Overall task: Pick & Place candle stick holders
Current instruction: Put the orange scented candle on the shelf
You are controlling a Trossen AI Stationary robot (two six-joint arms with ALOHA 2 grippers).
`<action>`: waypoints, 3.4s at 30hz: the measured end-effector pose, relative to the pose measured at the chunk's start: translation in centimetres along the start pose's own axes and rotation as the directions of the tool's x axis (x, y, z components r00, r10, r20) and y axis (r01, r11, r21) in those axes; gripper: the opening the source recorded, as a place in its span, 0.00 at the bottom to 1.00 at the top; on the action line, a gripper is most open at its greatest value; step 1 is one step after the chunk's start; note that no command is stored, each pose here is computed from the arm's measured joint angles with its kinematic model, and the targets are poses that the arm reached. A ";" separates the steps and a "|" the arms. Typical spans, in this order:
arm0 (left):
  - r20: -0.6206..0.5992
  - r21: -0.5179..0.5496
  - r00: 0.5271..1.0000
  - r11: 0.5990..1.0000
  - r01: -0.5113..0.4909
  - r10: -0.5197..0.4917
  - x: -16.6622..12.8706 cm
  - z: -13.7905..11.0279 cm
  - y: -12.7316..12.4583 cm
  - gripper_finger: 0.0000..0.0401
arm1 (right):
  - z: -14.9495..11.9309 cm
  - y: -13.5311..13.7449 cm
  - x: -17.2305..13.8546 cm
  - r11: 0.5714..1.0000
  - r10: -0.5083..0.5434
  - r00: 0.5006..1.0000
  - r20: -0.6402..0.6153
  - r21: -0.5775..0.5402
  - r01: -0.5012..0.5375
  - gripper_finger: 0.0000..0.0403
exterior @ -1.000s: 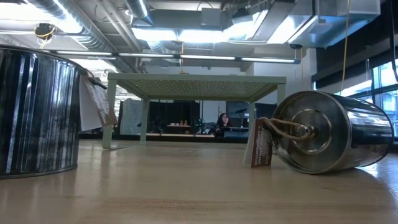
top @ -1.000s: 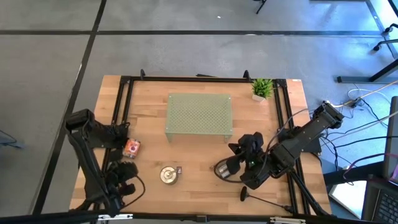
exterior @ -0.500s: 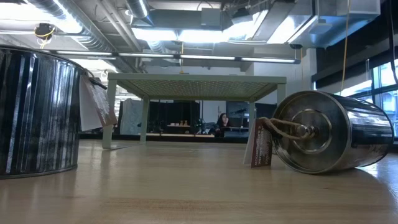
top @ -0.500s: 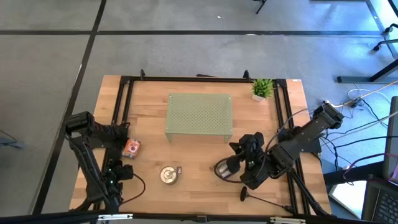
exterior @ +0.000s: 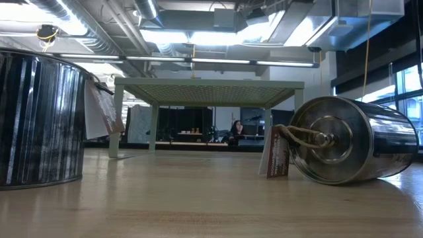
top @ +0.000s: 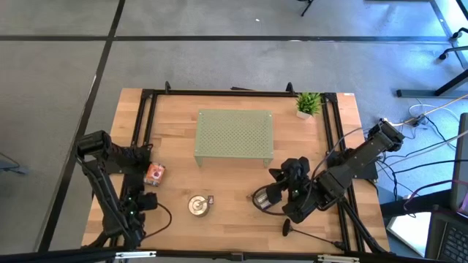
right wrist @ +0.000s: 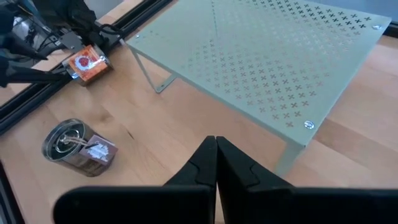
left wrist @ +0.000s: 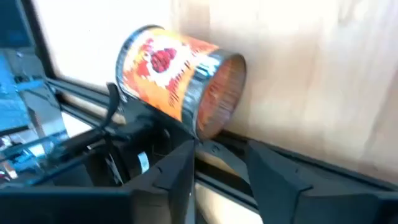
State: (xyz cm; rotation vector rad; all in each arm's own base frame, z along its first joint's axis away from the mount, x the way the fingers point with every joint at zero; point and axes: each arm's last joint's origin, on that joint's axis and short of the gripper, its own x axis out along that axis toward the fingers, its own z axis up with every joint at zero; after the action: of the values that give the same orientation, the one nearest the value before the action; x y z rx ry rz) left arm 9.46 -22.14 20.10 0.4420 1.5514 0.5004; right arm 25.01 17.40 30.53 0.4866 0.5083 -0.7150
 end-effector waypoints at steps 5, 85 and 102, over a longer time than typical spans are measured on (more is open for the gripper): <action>0.030 0.010 0.998 0.998 -0.061 0.061 1.2 -0.1 -0.3 0.44 | 0.0 0.0 -0.1 1.000 0.002 1.000 0.013 -0.005 -0.002 0.01; 0.241 -0.698 0.733 0.410 0.586 -0.636 -6.0 7.4 22.7 0.00 | 0.8 2.8 -0.8 0.992 0.121 0.969 -0.217 0.043 -0.115 0.01; 0.274 -0.702 0.717 0.377 0.605 -0.640 -2.3 15.2 30.9 0.00 | 10.1 3.9 -3.8 0.954 0.246 0.963 -0.114 -0.149 -0.261 0.01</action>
State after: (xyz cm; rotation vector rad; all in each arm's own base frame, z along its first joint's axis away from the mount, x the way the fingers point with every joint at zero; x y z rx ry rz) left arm 23.99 2.75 39.14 -0.8349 1.2603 0.4959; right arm 28.00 15.97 41.54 0.4244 0.5754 -0.4011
